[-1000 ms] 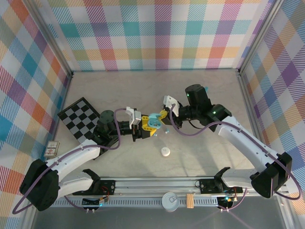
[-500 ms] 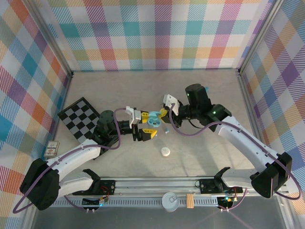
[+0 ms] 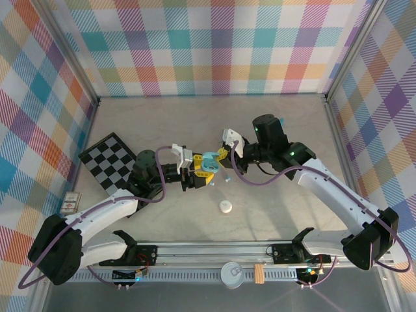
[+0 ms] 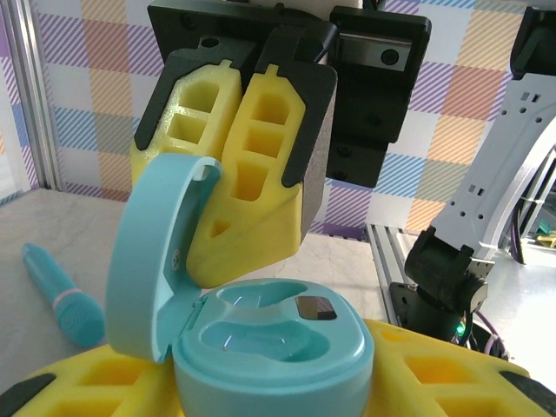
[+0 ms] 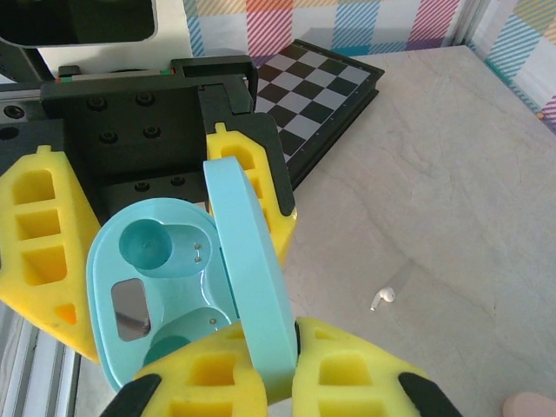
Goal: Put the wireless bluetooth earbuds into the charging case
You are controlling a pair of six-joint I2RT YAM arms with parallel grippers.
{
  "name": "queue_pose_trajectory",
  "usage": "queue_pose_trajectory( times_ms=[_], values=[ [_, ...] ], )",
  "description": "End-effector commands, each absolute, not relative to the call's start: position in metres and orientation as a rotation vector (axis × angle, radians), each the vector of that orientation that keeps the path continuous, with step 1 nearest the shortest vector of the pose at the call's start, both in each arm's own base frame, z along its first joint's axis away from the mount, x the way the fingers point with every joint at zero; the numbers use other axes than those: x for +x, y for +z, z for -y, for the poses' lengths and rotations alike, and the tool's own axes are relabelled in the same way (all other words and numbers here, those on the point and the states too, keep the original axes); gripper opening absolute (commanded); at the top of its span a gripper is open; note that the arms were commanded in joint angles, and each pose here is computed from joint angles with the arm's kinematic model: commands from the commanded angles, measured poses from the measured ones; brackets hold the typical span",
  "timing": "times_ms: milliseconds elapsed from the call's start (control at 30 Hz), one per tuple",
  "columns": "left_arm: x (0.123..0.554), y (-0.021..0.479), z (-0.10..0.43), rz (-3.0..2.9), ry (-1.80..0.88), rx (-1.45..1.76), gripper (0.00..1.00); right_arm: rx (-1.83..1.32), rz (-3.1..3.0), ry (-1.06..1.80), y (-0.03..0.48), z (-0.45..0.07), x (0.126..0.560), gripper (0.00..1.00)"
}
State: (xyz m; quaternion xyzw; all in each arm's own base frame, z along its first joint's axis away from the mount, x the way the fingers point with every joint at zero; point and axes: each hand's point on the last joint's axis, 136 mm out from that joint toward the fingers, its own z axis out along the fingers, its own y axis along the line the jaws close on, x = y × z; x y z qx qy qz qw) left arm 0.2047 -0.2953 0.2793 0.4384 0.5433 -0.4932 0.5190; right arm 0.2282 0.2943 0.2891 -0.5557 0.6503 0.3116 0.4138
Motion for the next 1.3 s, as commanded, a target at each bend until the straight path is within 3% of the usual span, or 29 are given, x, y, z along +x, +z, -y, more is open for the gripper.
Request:
queue_pose_trajectory(
  times_ms=[0,100,300,533,667,833,1000,1267],
  values=[
    [0.197,0.293,0.297,-1.226,-1.193,1.079,0.49,-1.377,-1.595,0.792,0.305,-0.295,0.228,0.0],
    [0.198,0.294,0.297,-1.227,-1.189,1.073,0.49,-1.37,-1.585,0.789,0.307,-0.295,0.228,0.0],
    [0.196,0.295,0.297,-1.22,-1.198,1.072,0.36,-1.368,-1.587,0.789,0.307,-0.295,0.228,0.0],
    [0.197,0.294,0.297,-1.22,-1.201,1.071,0.32,-1.367,-1.587,0.791,0.307,-0.294,0.227,0.0],
    [0.196,0.293,0.296,-1.218,-1.199,1.071,0.29,-1.357,-1.586,0.782,0.309,-0.293,0.228,0.1],
    [0.196,0.292,0.296,-1.213,-1.197,1.071,0.29,-1.335,-1.579,0.76,0.314,-0.29,0.228,0.4],
    [0.196,0.292,0.294,-1.214,-1.193,1.064,0.28,-1.327,-1.564,0.741,0.317,-0.285,0.225,0.6],
    [0.2,0.291,0.29,-1.22,-1.18,1.037,0.28,-1.308,-1.46,0.769,0.338,-0.273,0.204,0.72]
  ],
)
